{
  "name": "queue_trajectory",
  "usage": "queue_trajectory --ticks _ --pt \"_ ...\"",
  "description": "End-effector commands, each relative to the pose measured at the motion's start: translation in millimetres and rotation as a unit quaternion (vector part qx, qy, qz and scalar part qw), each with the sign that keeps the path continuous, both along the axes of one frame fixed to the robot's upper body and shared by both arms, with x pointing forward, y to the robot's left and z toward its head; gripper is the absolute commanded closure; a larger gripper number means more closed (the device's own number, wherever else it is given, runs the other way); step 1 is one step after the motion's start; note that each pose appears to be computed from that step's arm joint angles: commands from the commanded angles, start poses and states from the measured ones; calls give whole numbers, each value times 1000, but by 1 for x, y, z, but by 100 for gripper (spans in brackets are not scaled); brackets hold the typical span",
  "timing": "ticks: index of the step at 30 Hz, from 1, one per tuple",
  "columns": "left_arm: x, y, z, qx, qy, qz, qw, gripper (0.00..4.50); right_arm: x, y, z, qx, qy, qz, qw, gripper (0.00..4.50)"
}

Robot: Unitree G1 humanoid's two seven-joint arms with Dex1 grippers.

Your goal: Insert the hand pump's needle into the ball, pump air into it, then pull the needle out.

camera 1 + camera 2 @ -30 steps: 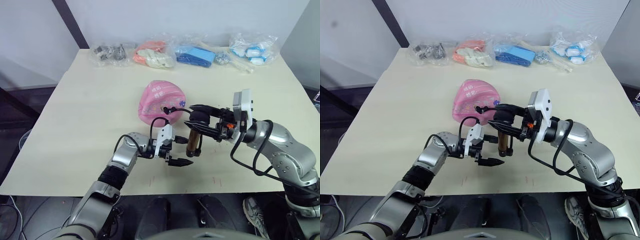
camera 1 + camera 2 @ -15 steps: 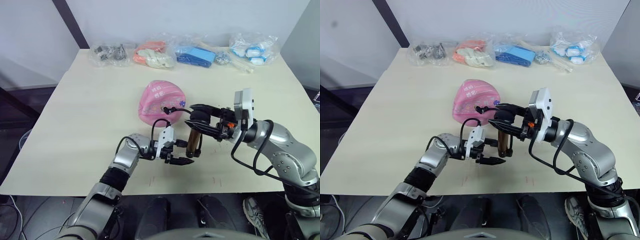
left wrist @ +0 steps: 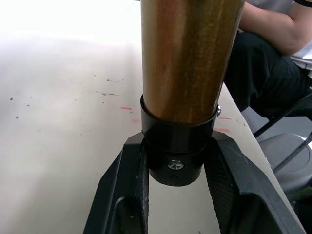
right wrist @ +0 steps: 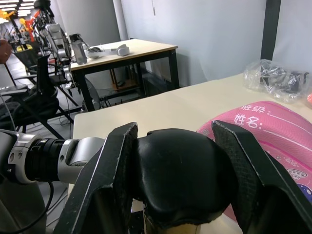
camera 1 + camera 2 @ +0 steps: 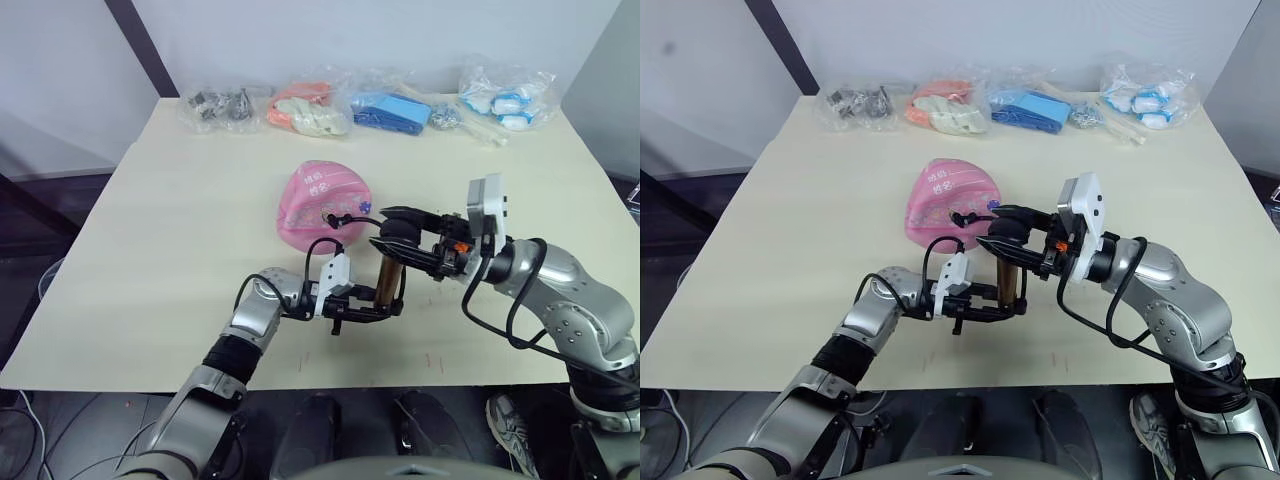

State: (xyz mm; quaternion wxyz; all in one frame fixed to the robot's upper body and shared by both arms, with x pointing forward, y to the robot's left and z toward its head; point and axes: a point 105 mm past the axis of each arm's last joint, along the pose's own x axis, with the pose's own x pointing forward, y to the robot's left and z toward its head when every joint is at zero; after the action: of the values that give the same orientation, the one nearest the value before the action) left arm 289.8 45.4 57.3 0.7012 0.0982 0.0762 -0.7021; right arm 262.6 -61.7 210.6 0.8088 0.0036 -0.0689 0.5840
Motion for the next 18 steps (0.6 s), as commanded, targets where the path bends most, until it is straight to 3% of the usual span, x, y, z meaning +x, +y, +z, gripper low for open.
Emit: queue_trajectory --ticks 1,11,18 --pt "7 -5 -3 2 -16 21 1000 339 -13 -6 9 -6 -49 13 999 257" --pt "13 -25 -9 8 -44 44 998 339 -6 -24 -15 -36 -77 -21 996 257" --pt "10 -35 -28 31 -37 48 998 339 -4 -29 -31 -41 -68 -24 997 257"
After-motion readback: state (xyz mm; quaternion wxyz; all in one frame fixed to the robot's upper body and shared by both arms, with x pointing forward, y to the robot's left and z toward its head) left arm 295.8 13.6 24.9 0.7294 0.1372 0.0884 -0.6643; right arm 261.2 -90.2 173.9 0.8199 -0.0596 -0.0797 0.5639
